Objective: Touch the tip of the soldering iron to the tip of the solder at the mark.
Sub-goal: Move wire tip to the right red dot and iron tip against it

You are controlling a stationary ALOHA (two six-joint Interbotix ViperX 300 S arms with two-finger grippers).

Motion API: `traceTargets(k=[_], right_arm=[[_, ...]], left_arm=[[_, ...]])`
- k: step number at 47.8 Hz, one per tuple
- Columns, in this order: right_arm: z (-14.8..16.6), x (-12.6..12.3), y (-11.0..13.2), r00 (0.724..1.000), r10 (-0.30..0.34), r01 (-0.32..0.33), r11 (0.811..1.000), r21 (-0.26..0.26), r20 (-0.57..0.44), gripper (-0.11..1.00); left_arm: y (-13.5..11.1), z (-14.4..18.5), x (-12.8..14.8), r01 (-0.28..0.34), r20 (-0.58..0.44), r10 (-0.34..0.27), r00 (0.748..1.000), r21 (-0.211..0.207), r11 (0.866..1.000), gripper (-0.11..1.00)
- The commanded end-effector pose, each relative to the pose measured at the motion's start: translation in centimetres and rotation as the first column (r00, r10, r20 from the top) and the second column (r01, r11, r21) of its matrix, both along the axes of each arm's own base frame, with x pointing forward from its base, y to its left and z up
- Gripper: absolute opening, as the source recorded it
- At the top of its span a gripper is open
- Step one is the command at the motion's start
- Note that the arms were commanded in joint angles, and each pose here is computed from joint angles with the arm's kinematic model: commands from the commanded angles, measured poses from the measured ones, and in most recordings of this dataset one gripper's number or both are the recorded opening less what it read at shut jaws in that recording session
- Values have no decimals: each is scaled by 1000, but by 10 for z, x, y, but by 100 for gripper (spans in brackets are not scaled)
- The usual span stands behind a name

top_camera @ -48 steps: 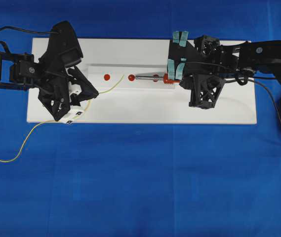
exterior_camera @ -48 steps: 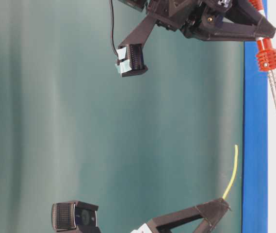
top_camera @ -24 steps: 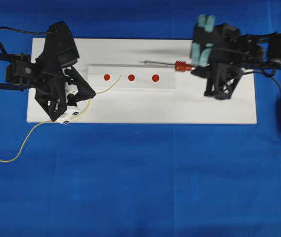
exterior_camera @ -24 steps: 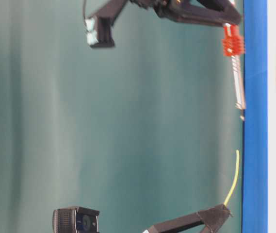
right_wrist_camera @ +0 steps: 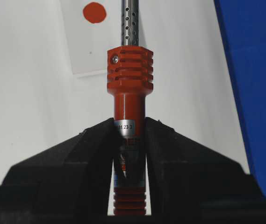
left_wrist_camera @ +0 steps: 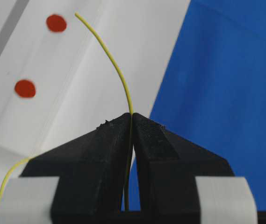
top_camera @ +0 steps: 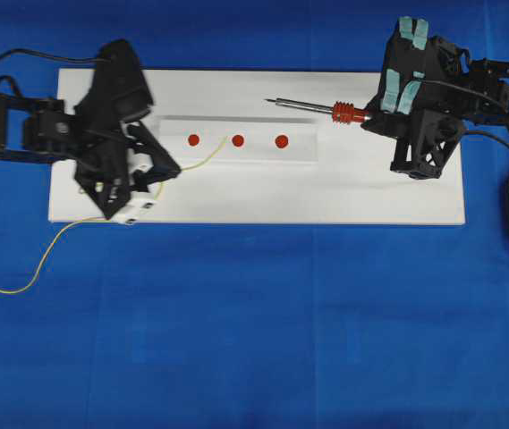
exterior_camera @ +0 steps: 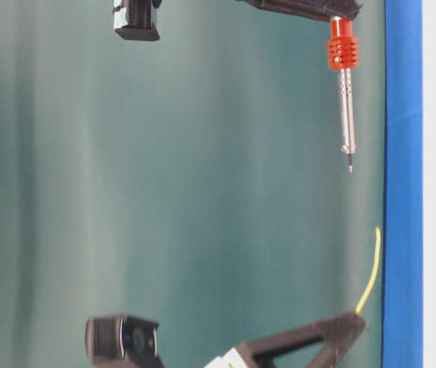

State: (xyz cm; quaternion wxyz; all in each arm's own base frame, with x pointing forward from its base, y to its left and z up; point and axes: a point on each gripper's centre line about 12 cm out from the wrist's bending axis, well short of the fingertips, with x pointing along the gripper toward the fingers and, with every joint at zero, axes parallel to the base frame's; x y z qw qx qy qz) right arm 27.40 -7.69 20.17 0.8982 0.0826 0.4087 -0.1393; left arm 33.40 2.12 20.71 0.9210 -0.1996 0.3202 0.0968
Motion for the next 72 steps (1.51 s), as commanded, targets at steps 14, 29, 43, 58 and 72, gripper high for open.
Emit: traceTargets(k=[14, 29, 43, 58, 72], right_arm=[[5, 0, -1, 1000, -1, 2, 1000, -5, 10, 7], [5, -1, -1, 1000, 0, 0, 1000, -8, 7, 7], [2, -2, 0, 1000, 1, -1, 1000, -7, 3, 7], [-3, -5, 1, 1000, -2, 2, 1000, -2, -7, 7], [-6, -8, 1, 1000, -3, 3, 1000, 2, -20, 7]], left_arm=[[5, 0, 62, 1, -57, -1, 998, 2, 1000, 2], [11, -22, 85, -12, -136, 11, 991, -5, 1000, 2], [17, -27, 88, -24, -133, 23, 991, -3, 1000, 2], [18, -29, 92, -25, -121, 25, 992, -2, 1000, 2], [18, -31, 93, -26, -127, 26, 992, -4, 1000, 2]])
